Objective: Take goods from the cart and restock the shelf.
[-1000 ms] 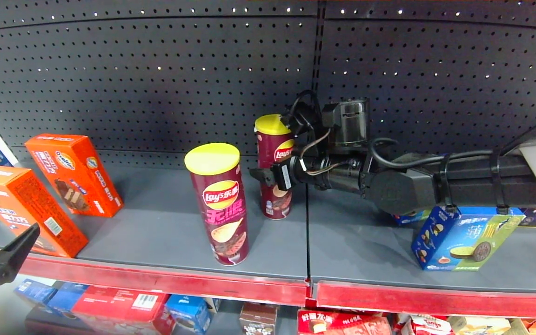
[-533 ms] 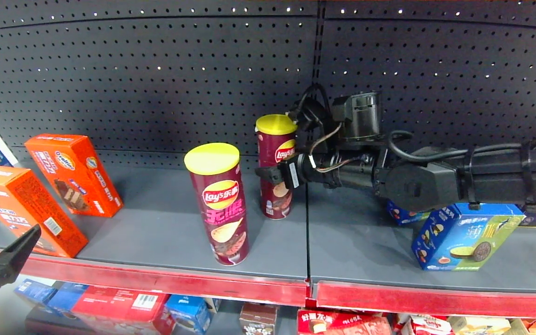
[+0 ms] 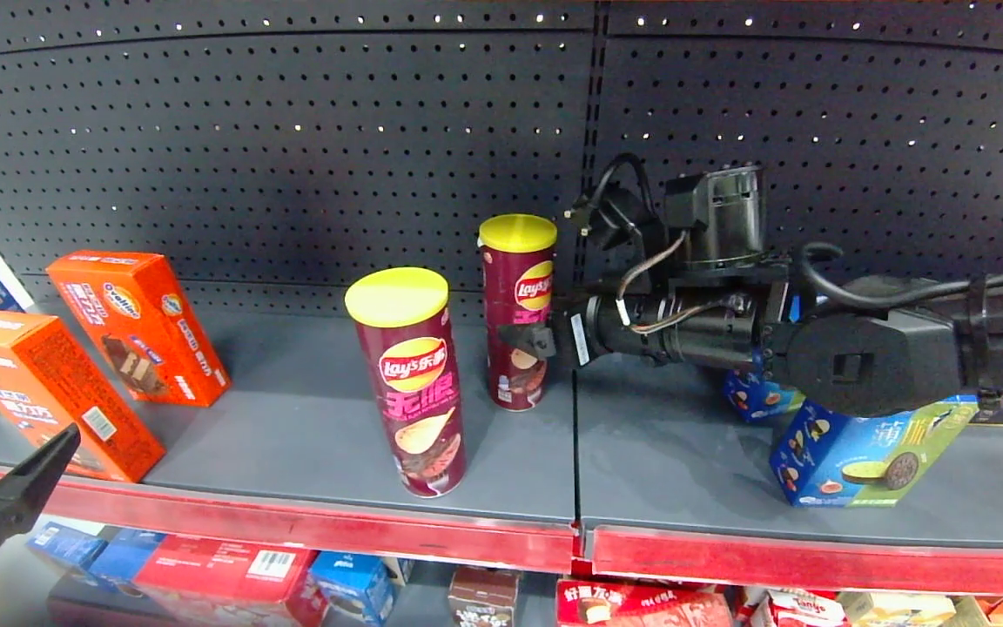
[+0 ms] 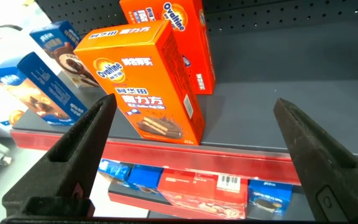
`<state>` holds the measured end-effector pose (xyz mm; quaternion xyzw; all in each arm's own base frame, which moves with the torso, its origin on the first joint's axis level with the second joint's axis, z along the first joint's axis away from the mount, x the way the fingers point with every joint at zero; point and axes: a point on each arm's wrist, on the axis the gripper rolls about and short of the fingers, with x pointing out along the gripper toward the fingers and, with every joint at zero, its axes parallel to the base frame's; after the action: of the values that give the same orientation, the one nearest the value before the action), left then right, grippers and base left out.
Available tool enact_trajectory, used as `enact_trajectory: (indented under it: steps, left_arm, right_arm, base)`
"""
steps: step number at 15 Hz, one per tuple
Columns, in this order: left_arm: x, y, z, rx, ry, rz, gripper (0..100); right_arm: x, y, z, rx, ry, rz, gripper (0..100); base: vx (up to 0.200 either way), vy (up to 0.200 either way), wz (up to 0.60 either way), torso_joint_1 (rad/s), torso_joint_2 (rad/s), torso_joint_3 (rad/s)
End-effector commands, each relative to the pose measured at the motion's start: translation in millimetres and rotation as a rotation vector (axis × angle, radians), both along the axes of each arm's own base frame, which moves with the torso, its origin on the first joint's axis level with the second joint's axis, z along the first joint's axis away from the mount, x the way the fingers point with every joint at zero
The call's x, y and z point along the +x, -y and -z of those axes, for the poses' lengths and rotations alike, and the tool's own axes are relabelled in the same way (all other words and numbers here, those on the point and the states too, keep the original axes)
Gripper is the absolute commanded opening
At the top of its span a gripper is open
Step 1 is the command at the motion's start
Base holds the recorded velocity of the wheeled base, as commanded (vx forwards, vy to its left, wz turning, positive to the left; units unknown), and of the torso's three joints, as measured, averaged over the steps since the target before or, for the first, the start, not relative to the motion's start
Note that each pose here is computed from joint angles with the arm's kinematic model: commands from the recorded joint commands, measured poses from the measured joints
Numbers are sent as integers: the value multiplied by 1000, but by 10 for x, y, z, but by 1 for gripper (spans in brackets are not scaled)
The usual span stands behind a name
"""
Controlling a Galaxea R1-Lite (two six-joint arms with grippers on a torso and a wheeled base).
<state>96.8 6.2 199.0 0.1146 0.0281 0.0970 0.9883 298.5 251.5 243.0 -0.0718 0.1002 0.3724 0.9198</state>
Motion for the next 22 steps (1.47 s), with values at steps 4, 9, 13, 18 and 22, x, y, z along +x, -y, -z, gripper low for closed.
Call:
enact_trajectory:
  steps: [4,9,13,18,22]
  left_arm:
    - [2,-1,-5,-1,2,-1,100]
    - [6,-1,-12,-1,3,-1,100]
    - [11,-1,-5,-1,-1,0,100]
    - [19,1,-15,-1,0,3,100]
    - [15,1,-3,-1,-3,3,100]
  right_arm:
    - [-20,93,10,-6,-7,15,100]
    - [114,287,57,-14,-19,80,100]
    - [165,442,80,-20,-30,121,100]
    - [288,383,179,-29,-42,127,100]
    - [355,333,268,-40,-57,126,100]
  base:
    - [0,0,0,0,0,0]
    - [0,0,0,0,0,0]
    - [0,0,0,0,0,0]
    - [0,0,0,0,0,0]
    - [0,0,0,0,0,0]
